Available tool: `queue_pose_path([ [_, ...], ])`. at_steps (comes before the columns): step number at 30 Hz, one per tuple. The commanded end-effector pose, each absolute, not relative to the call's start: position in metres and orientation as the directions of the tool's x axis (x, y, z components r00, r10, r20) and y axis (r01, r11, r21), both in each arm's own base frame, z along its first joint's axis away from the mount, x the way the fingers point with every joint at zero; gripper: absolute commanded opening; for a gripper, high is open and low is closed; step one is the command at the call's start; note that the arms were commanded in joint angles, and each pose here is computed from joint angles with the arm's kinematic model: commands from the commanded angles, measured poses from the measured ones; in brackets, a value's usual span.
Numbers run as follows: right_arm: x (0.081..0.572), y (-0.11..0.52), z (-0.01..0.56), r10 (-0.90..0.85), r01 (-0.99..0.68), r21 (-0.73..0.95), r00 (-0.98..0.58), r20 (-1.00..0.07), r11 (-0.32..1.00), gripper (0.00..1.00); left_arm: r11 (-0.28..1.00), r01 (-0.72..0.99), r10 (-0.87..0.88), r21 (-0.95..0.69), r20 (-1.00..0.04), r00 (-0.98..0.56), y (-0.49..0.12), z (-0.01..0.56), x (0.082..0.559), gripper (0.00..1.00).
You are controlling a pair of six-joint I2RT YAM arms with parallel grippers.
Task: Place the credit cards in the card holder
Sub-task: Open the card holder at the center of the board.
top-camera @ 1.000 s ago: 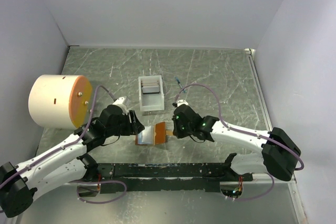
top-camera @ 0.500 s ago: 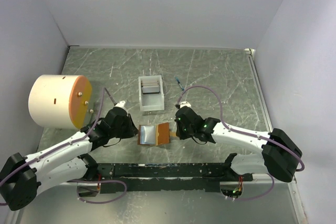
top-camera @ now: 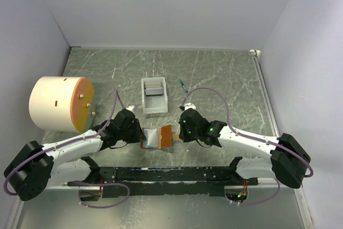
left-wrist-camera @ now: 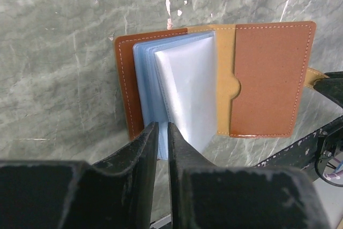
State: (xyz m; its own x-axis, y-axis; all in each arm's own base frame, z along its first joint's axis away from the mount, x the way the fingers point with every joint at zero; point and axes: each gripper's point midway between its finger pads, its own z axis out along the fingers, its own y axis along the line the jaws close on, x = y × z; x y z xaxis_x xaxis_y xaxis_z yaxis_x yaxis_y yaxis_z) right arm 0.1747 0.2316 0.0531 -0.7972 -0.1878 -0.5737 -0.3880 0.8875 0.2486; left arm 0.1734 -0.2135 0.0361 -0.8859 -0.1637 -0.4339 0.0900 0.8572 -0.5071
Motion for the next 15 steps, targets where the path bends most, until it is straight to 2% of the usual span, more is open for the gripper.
queue_pose_path([
  [1, 0.174, 0.233, 0.054, -0.166, -0.38, 0.273, -0.8, -0.576, 0.884, 0.0, 0.817, 0.121, -0.162, -0.564, -0.425, -0.891, -0.229, 0.042, 0.175, 0.23],
  [9, 0.174, 0.234, 0.053, -0.169, -0.381, 0.273, -0.802, -0.574, 0.883, 0.0, 0.812, 0.125, -0.153, -0.569, -0.415, -0.897, -0.233, 0.042, 0.175, 0.22],
  [15, 0.174, 0.235, 0.056, -0.162, -0.38, 0.278, -0.8, -0.577, 0.882, 0.0, 0.714, 0.21, -0.144, -0.668, -0.434, -0.89, -0.256, 0.064, 0.173, 0.25],
])
